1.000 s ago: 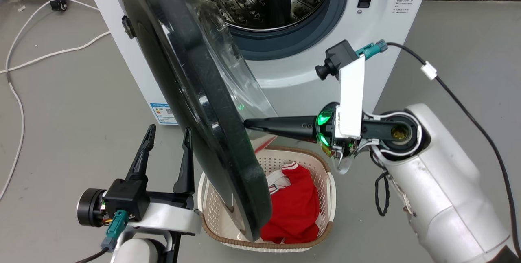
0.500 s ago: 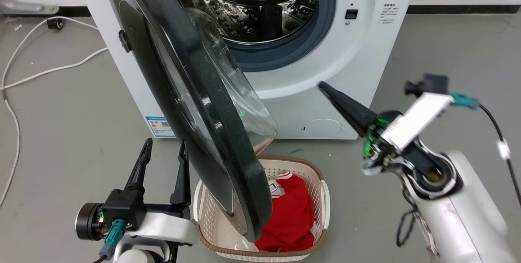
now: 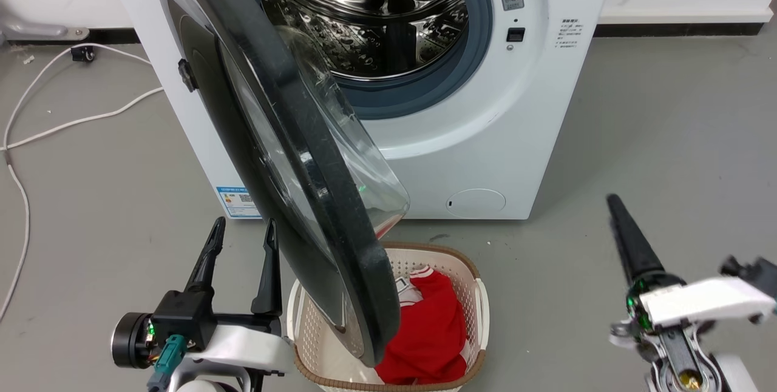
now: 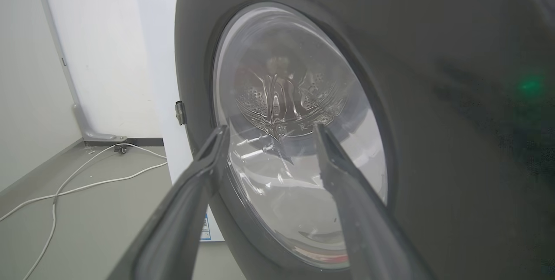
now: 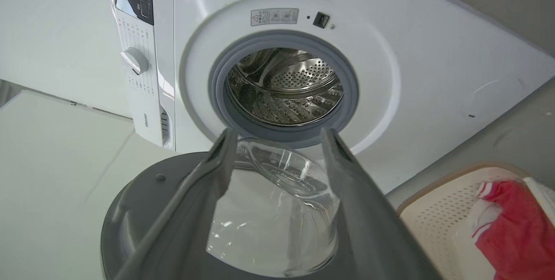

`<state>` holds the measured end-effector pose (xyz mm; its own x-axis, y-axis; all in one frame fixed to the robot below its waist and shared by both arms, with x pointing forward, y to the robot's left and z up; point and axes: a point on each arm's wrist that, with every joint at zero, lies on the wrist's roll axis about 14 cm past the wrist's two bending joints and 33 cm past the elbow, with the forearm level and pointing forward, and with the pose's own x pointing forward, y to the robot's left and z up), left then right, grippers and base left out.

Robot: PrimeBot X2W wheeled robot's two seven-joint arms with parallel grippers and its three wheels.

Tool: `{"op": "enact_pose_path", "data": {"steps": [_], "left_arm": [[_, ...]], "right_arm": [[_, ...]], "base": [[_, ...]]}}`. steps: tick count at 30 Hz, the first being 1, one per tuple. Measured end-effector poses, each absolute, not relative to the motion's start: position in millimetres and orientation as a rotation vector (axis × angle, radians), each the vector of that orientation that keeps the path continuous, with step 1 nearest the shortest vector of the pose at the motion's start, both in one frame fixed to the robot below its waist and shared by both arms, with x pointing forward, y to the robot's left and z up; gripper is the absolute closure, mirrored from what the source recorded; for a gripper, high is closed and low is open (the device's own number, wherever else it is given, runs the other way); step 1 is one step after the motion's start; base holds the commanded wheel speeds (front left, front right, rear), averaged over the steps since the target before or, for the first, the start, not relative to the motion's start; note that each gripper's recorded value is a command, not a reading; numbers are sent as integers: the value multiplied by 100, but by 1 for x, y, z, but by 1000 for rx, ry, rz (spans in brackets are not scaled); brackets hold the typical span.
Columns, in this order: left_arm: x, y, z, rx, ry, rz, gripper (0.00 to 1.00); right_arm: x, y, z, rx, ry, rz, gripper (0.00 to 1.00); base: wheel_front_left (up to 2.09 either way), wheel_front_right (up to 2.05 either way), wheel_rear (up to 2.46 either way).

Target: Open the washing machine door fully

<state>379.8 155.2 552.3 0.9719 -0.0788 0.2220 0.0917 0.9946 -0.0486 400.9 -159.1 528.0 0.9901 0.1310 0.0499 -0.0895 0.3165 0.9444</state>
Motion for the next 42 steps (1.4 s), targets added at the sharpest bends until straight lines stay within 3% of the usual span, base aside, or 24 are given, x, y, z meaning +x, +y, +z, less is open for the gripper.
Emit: {"op": "enact_pose_path", "data": {"steps": [2,3,6,15,20,30,42], "left_arm": [[379,155,552,-58,-222,-86,0],[379,156,553,-58,-223,-85,0],[378,156,553,-55,-223,-84,0],[380,159,554,-51,-226,-77,0],[380,160,555,-50,-229,-74,0],[381,159,554,-34,-228,-78,0],[381,158,555,-22,-230,-86,0]], "right_arm": [[395,-175,522,1173,-10,74,0],[388,-193,520,1039,-82,-1,0],[383,-208,527,884,-156,-41,0],[375,-209,596,288,-366,6,0],[367,-189,609,71,-377,56,0],[355,-174,558,31,-207,89,0],[357,-177,543,42,-177,79,0]], "base": [[0,0,0],[0,0,0],[0,0,0],[0,0,0],[0,0,0],[0,0,0],[0,0,0]]}}
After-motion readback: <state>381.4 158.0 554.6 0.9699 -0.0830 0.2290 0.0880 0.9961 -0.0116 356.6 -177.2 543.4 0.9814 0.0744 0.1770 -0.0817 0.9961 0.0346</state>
